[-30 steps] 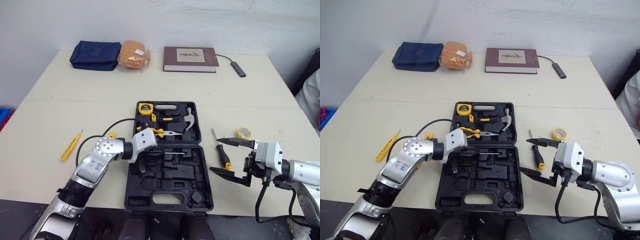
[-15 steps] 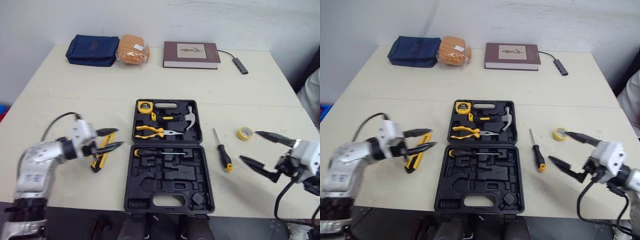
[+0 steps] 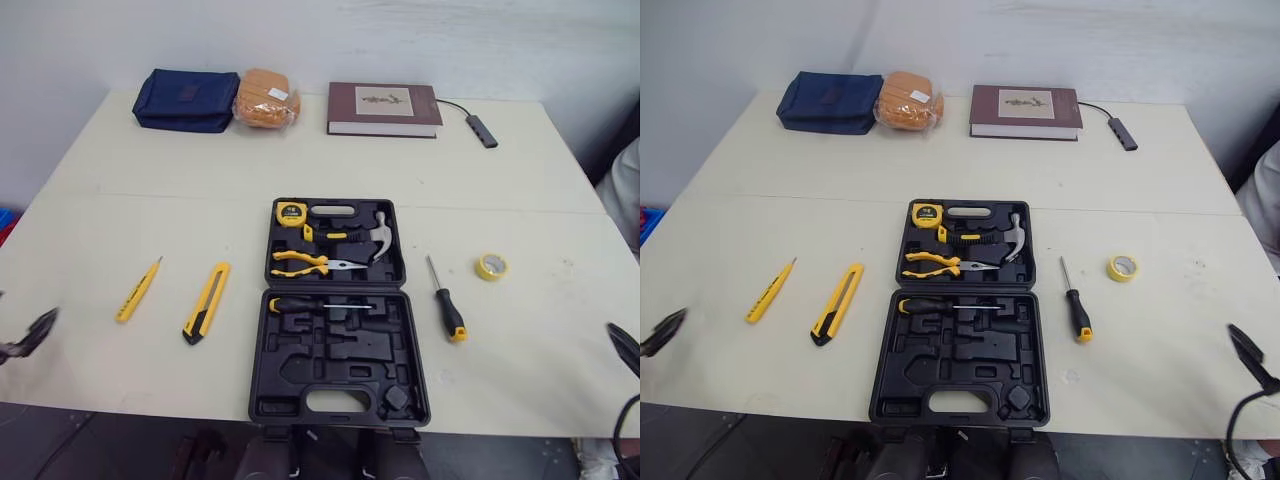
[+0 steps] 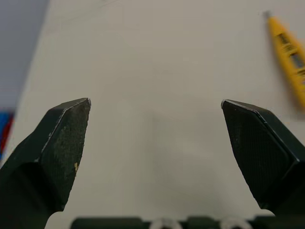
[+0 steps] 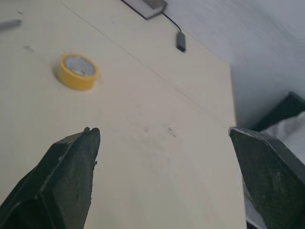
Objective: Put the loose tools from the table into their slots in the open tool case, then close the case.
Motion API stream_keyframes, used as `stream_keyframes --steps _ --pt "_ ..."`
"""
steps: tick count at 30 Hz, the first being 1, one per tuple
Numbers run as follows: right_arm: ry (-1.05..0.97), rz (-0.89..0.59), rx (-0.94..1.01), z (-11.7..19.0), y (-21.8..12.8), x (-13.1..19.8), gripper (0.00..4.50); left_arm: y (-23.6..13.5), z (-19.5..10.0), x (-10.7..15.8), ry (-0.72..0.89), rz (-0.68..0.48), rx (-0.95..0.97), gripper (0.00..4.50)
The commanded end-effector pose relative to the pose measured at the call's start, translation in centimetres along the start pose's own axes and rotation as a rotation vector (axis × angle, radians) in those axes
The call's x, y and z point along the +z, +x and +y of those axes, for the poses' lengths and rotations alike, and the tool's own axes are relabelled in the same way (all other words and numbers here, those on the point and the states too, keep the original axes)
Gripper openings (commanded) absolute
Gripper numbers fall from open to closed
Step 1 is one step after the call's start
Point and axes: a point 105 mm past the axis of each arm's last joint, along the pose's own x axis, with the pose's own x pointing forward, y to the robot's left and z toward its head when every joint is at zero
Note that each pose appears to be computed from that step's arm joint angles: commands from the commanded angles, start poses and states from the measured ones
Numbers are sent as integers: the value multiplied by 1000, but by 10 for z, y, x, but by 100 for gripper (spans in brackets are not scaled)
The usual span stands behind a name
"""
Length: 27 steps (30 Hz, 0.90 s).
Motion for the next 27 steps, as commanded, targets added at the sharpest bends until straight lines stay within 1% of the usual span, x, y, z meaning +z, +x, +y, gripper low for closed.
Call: stream_keyframes --steps 1,3,5,7,10,13,15,18,21,25,27 --pt "19 112 -173 -21 -40 -27 450 -20 25 -10 -29 21 141 446" --pt "29 176 -223 -24 -58 -41 450 -26 31 -21 -36 55 198 446" --pt "40 187 -259 -25 -65 -45 450 -27 32 -26 -59 54 220 446" --pt "45 183 -268 -24 -66 -45 450 -23 28 -24 -69 36 205 446" --pt "66 157 -268 -19 -59 -43 450 -7 15 -10 -75 -27 153 446" --pt "85 85 -230 -6 -42 -28 450 11 -2 15 -36 -107 83 446" --pt "97 48 -212 4 -29 -16 450 20 -15 33 -45 -167 32 446" --pt "126 82 -243 7 -15 -12 450 28 -35 44 -42 -194 -51 446" --pt "153 84 -222 15 0 -2 450 36 -52 55 -54 -219 -128 446" --pt "230 -32 -52 49 38 45 450 54 -95 95 -37 -312 -335 446" --pt "272 -62 35 65 49 63 450 59 -115 111 -26 -349 -427 446"
